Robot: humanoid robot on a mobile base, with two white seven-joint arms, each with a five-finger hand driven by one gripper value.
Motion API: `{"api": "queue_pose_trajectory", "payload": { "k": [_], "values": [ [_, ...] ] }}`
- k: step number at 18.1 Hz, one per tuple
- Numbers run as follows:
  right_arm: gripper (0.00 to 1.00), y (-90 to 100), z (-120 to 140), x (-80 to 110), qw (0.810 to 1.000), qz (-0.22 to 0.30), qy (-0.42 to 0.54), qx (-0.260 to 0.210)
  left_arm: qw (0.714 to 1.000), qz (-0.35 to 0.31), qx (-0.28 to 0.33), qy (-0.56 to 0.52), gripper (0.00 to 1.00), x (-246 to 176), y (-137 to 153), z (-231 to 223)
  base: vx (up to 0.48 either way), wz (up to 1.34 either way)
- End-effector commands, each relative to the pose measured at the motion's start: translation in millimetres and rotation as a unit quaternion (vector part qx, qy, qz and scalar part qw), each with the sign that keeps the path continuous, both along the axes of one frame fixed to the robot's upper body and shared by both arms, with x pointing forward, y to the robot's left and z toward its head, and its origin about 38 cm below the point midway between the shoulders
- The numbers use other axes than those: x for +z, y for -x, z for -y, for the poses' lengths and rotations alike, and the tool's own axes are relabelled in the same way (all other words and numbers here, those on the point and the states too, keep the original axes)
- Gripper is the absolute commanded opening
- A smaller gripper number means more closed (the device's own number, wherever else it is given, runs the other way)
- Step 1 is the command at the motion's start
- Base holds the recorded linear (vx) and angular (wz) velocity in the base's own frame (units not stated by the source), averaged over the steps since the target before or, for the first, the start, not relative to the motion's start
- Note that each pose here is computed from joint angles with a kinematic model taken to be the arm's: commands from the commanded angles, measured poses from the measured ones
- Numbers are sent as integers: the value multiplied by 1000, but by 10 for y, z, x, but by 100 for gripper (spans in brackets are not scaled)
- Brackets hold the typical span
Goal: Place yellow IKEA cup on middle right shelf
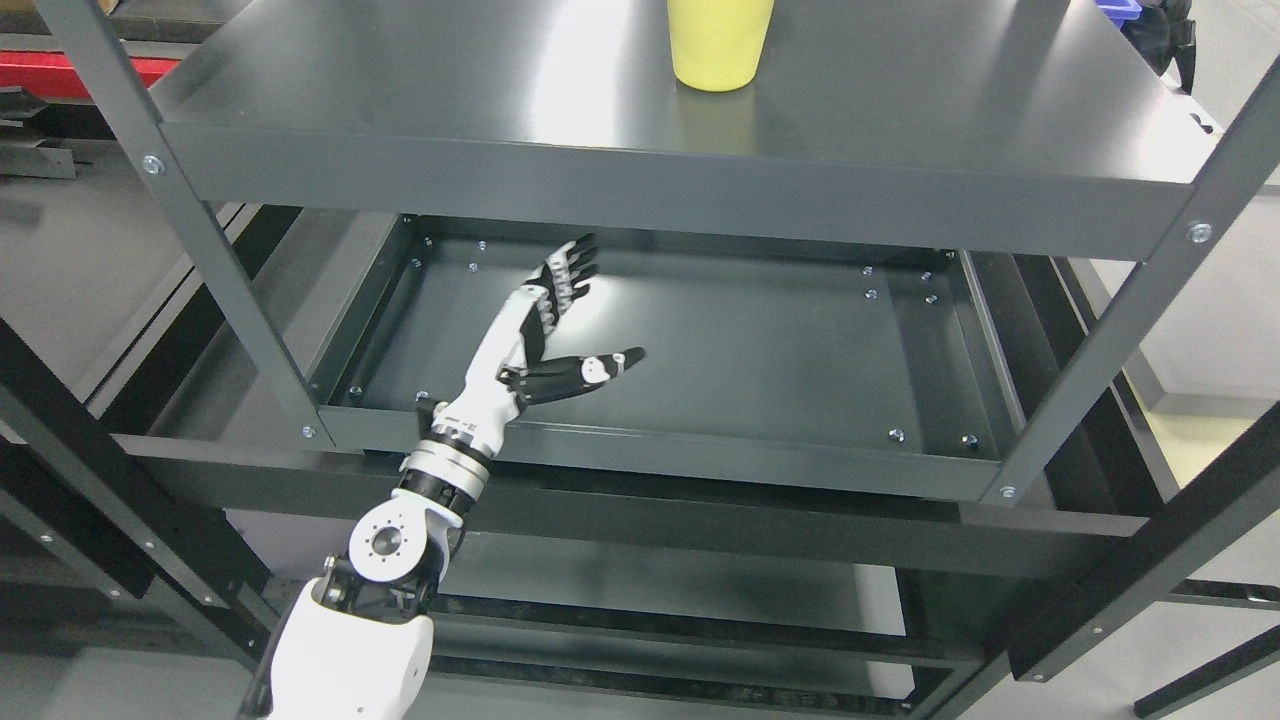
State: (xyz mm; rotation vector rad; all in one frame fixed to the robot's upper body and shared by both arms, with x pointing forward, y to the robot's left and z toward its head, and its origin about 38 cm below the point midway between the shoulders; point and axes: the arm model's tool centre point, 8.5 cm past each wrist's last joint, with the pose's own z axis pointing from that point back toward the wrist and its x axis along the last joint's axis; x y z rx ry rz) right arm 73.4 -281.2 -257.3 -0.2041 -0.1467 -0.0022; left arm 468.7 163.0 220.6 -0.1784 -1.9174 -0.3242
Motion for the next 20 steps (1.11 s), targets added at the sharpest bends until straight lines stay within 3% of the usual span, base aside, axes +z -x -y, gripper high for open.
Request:
{"api": "queue_pose_trajectory", "payload": {
  "k": [1, 5, 12, 20],
  "values": [
    [99, 91, 97, 1, 1000, -7, 6, -4, 998, -9, 60, 5, 99, -265, 193, -327, 0, 0],
    [99, 91, 97, 1, 1000, -7, 6, -4, 1000, 3, 21, -1, 99, -213, 405, -47, 0, 0],
    [99, 91, 97, 1, 1000, -7, 6, -4, 1000, 5, 22, 3, 99, -100, 611, -60, 0, 0],
    [99, 91, 97, 1, 1000, -7, 6, -4, 999, 13, 33, 7, 99, -32, 583, -153, 0, 0]
  ]
}}
